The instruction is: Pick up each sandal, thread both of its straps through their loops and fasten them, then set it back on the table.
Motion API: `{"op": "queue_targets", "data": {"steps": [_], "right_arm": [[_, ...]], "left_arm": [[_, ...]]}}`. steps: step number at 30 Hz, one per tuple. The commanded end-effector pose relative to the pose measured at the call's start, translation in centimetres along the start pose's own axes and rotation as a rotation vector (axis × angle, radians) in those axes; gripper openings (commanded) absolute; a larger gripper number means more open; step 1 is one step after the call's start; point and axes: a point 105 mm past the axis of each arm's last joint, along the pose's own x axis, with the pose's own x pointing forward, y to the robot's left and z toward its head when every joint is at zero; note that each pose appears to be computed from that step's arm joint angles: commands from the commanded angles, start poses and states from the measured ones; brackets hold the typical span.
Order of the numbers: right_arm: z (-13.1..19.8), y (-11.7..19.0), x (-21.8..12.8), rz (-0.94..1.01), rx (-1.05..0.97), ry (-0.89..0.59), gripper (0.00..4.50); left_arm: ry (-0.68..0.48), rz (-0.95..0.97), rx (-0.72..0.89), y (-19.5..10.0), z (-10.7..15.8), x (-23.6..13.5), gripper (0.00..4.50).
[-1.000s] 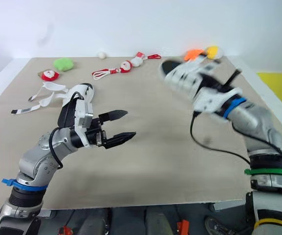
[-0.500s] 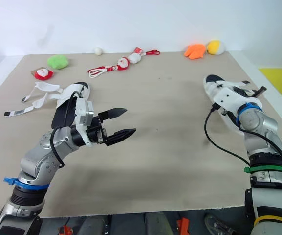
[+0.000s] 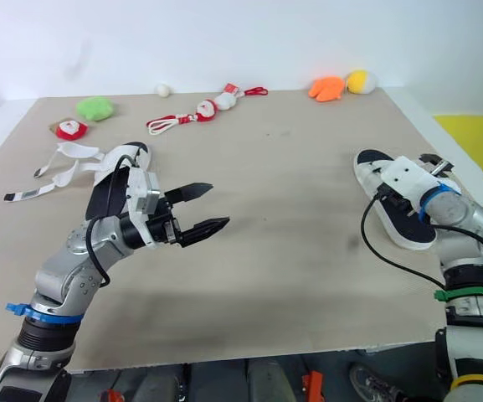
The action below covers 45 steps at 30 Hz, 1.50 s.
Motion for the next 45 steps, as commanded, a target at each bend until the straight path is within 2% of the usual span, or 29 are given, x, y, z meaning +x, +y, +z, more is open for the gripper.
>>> {"op": "queue_targets", "data": {"steps": [1,5,8,11,15,17,20,22,27,35,45], "right_arm": [[1.4,-2.6,-1.5,-0.004,-0.004,-0.089,4.45],[3.1,-4.5,-2.6,0.01,0.052,-0.217,4.45],[5.3,-4.2,-3.6,0.15,0.156,-0.359,4.45],[7.3,-4.0,-4.6,0.304,0.353,-0.456,4.45],[12.5,-3.1,-6.9,0.576,0.679,-0.632,4.45],[15.7,-2.2,-7.9,0.67,0.777,-0.727,4.45],[19.9,0.1,-8.6,0.731,0.774,-0.815,4.45],[22.1,1.6,-9.3,0.774,0.751,-0.859,4.45],[26.4,3.7,-10.9,0.911,0.782,-0.951,4.45],[28.3,4.5,-11.8,0.99,0.81,-0.991,4.45],[28.6,4.6,-12.4,1.027,0.798,-1.006,4.45]], "left_arm": [[-0.028,0.033,0.05,0.7,1.1,-0.3,4.5],[-0.005,0.099,0.082,2.2,1.0,-1.1,4.5],[0.026,0.175,0.129,3.9,1.0,-2.0,4.5],[0.044,0.253,0.195,5.6,1.6,-2.9,4.5],[0.083,0.435,0.307,8.6,2.4,-4.6,4.5],[0.127,0.551,0.386,10.3,2.7,-5.8,4.5],[0.247,0.72,0.548,12.5,2.5,-8.1,4.5],[0.282,0.799,0.615,13.3,2.7,-9.0,4.5],[0.442,0.819,0.837,13.9,2.2,-10.3,4.5],[0.596,0.854,0.943,15.2,0.4,-12.0,4.5],[0.666,0.862,1.003,16.5,-0.7,-12.1,4.5]]}}
